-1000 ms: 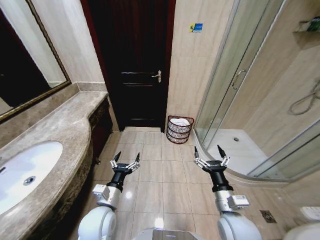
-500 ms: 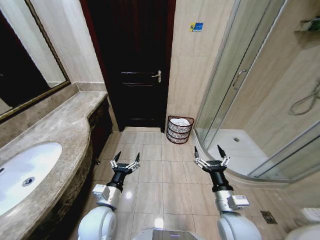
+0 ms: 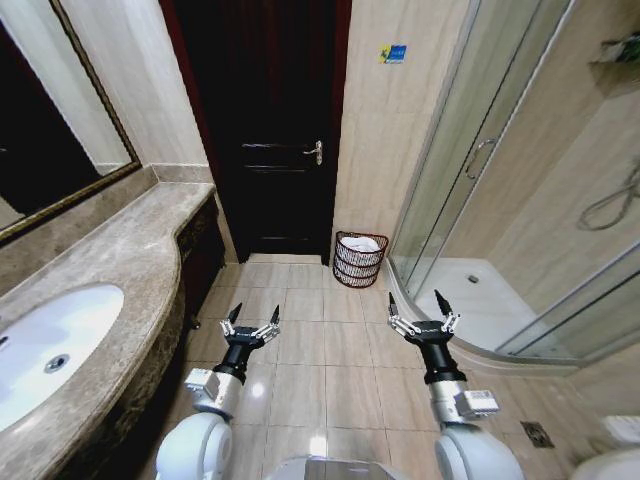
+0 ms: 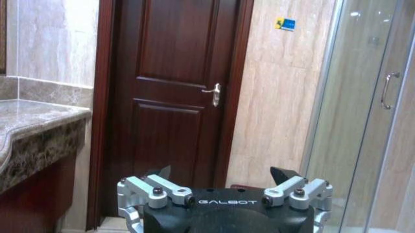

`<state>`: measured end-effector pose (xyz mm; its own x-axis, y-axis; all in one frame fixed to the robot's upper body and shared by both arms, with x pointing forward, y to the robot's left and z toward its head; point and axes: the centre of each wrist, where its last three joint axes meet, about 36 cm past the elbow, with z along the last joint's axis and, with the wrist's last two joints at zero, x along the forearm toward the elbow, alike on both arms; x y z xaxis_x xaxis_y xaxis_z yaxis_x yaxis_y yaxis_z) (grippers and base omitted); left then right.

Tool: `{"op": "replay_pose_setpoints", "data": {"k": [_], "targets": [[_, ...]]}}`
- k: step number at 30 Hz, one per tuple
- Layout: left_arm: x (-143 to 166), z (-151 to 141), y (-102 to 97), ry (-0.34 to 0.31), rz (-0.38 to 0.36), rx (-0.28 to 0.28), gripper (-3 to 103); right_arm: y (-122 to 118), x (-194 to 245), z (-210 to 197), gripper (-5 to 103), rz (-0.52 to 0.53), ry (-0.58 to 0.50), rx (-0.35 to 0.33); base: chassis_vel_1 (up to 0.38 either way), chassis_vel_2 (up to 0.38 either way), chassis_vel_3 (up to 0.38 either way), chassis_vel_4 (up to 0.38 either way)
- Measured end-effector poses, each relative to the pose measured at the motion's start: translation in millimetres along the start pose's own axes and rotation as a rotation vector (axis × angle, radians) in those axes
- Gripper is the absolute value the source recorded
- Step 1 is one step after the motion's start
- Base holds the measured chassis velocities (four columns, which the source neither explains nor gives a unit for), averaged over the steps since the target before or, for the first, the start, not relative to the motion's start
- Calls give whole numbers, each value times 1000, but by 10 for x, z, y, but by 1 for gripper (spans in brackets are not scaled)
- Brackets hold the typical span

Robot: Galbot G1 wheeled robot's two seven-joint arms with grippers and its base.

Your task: Discard the used towel into the hamper.

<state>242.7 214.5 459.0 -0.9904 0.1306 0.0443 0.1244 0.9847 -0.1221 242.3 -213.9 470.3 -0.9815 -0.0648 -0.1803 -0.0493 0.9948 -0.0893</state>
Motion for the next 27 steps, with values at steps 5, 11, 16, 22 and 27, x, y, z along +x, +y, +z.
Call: {"op": "replay_pose_setpoints", "data": {"k": [5,11,16,22,27], "targets": [[0,0,0,0,0,0,100,0,0,0,100,0,0,0,0,0,0,0],[0,0,0,0,0,0,100,0,0,0,100,0,0,0,0,0,0,0],[0,0,0,0,0,0,100,0,0,0,100,0,0,0,0,0,0,0],[0,0,0,0,0,0,100,0,0,0,100,0,0,0,0,0,0,0],[0,0,0,0,0,0,100,0,0,0,100,0,0,0,0,0,0,0]]}}
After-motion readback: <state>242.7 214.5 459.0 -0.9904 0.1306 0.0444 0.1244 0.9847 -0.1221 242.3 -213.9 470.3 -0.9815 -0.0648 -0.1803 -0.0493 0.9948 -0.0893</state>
